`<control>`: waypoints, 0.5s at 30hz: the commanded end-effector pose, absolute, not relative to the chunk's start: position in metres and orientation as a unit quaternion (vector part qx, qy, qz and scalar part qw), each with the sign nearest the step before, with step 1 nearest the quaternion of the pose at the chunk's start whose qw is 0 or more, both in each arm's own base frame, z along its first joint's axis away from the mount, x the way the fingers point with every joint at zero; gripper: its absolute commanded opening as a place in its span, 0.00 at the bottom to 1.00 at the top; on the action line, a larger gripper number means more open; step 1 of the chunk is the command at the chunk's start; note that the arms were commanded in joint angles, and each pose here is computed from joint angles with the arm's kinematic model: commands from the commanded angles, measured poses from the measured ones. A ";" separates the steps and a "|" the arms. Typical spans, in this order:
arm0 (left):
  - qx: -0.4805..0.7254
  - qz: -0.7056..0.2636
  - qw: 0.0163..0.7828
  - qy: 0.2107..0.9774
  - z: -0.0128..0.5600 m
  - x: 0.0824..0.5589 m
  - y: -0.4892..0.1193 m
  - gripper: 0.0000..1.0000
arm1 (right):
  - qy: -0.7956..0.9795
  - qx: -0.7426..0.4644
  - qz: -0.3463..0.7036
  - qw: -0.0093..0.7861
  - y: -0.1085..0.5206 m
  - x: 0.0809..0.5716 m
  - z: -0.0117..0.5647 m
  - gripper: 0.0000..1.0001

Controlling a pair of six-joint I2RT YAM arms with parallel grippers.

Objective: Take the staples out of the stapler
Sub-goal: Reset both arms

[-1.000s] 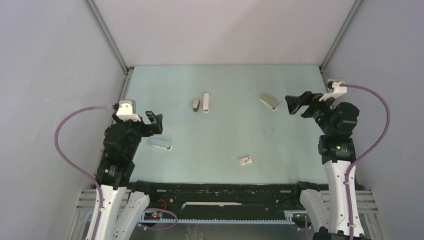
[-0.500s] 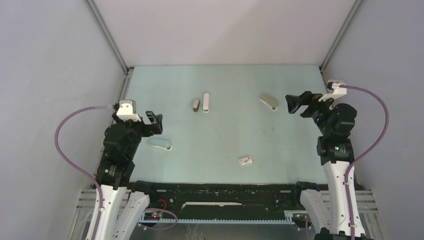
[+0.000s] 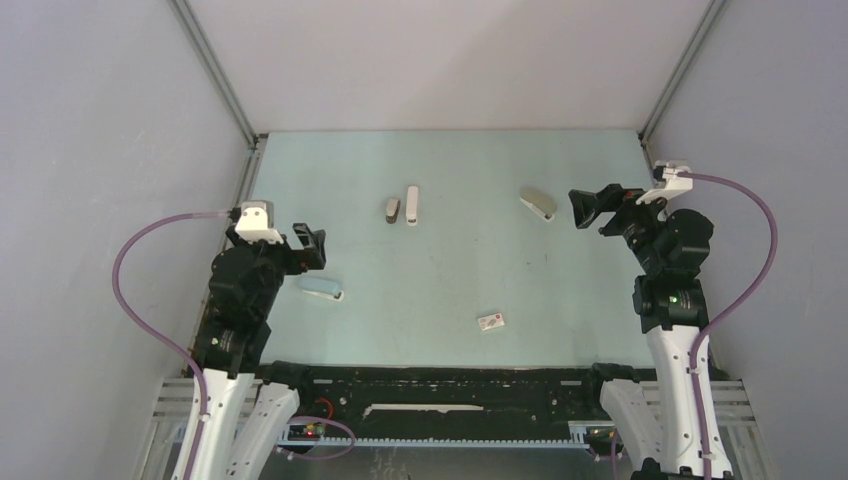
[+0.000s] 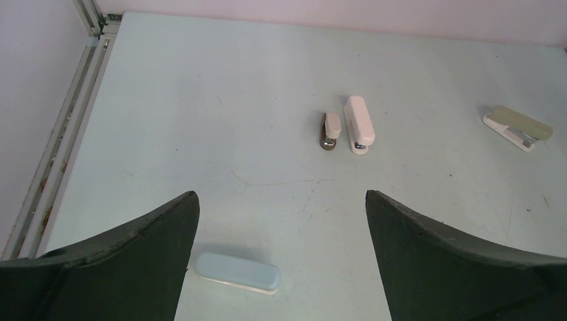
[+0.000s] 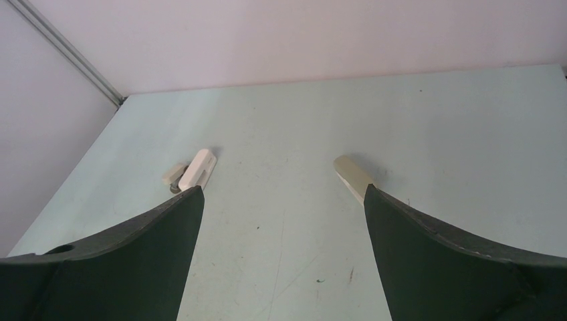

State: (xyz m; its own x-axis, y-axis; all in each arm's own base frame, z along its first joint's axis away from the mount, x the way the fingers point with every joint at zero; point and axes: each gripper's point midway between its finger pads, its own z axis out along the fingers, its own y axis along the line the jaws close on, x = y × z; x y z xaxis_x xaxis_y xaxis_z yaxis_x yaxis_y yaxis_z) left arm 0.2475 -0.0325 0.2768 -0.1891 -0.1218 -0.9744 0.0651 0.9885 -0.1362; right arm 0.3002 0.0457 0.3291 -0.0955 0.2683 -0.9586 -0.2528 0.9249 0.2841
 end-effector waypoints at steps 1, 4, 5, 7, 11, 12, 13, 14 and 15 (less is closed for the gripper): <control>-0.016 -0.059 0.643 0.763 0.276 0.250 -0.028 1.00 | 0.695 -0.001 0.188 0.694 0.046 0.300 0.343 1.00; -0.015 -0.058 0.644 0.763 0.277 0.250 -0.027 1.00 | 0.694 0.000 0.186 0.695 0.045 0.300 0.344 1.00; -0.015 -0.058 0.644 0.763 0.277 0.250 -0.027 1.00 | 0.694 0.000 0.186 0.696 0.045 0.299 0.344 1.00; -0.015 -0.058 0.643 0.763 0.276 0.250 -0.027 1.00 | 0.694 0.001 0.185 0.696 0.045 0.300 0.344 1.00; -0.015 -0.058 0.644 0.763 0.277 0.250 -0.027 1.00 | 0.693 0.002 0.183 0.698 0.044 0.299 0.345 1.00; -0.016 -0.057 0.644 0.763 0.277 0.250 -0.027 1.00 | 0.693 0.002 0.183 0.698 0.044 0.299 0.345 1.00; -0.016 -0.058 0.644 0.762 0.277 0.250 -0.027 1.00 | 0.693 0.002 0.182 0.698 0.044 0.299 0.346 1.00; -0.015 -0.058 0.644 0.763 0.277 0.250 -0.027 1.00 | 0.693 0.002 0.183 0.698 0.044 0.299 0.345 1.00; -0.015 -0.058 0.644 0.762 0.277 0.250 -0.027 1.00 | 0.693 0.002 0.183 0.697 0.044 0.300 0.345 1.00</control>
